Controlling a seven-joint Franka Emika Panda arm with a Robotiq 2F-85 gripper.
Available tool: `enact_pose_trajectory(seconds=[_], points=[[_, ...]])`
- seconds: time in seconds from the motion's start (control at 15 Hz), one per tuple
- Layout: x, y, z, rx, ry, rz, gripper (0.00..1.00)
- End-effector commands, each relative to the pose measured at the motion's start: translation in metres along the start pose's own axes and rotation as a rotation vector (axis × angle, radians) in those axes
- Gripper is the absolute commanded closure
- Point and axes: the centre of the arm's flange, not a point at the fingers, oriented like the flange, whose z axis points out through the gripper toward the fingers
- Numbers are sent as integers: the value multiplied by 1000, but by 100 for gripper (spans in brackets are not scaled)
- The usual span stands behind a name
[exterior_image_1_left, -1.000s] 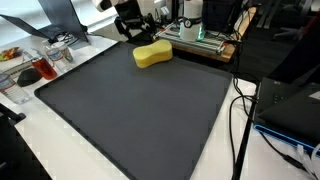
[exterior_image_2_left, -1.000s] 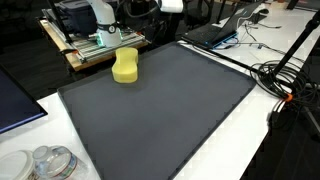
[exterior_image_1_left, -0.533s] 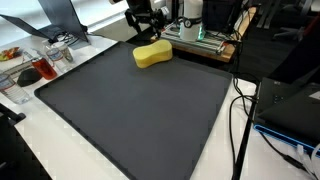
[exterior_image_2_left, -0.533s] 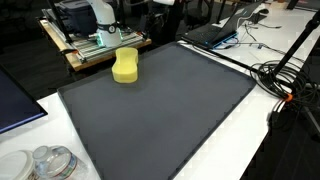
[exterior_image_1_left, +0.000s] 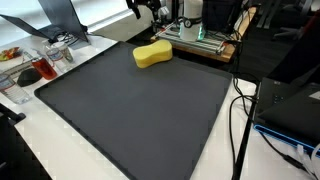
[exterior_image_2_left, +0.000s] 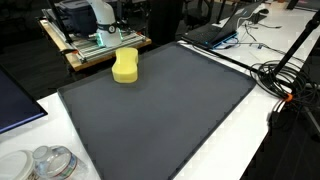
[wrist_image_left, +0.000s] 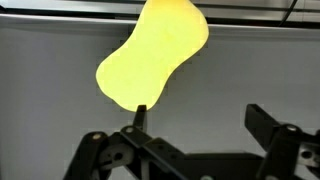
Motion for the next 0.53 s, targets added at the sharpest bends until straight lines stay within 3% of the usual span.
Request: enact_pose_trajectory(seconds=[0.0, 0.13, 0.27, 0.33, 0.47], points=[[-47, 4, -40, 20, 96, 28, 0], [-67, 3, -65, 30, 143, -10, 0], [-82, 4, -82, 78, 152, -145, 0], [-55, 2, -69, 26, 135, -59, 0], [-70, 2, -84, 44, 159, -113, 0]])
